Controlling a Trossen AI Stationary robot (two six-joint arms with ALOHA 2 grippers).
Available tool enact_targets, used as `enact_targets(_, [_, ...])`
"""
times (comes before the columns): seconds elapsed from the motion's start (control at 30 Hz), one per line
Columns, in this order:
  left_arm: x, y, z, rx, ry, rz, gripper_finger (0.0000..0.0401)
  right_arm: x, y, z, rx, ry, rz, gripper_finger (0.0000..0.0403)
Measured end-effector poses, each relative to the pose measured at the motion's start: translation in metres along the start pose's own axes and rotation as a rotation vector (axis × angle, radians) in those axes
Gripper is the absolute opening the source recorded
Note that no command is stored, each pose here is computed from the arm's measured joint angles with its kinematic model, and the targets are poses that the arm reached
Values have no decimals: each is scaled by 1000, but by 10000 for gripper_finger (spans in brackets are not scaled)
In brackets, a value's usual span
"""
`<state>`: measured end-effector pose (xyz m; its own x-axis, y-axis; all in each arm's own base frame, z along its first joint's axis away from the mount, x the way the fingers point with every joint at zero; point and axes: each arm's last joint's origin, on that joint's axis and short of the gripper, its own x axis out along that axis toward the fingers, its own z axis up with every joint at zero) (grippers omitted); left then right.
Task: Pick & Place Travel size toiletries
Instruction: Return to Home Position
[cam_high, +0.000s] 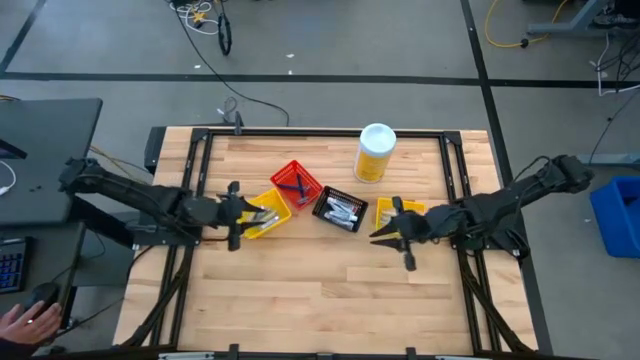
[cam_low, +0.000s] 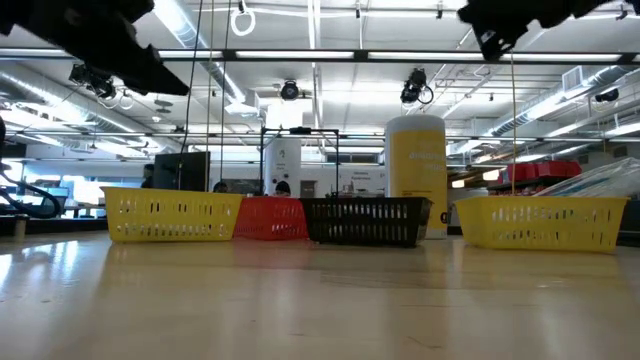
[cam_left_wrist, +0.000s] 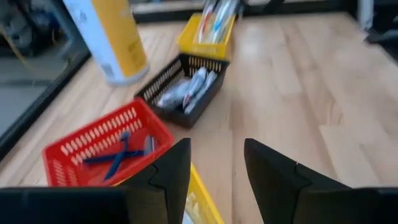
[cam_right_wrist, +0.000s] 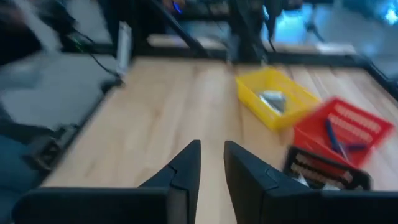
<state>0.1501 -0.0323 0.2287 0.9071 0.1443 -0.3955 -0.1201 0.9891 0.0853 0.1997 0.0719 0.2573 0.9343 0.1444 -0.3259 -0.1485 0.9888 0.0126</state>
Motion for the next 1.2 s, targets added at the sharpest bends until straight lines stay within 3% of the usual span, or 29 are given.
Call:
enact_targets(0.13, [-8, 5, -15, 0, -126, -20, 160, -19, -5, -19, -20, -141, 38, 78])
enact_targets(0.4, [-18, 10, -42, -5, -332, -68, 160, -50, -14, -52, -8, -285, 48, 78])
enact_targets(0.83, [-19, 13, -73, -19, -434, -73, 160, -69, -22, -91, -27, -395, 47, 78])
enact_targets(1.2, [-22, 14, -72, 44, -476, -75, 160, -70, -24, -109, -25, -414, 16, 78])
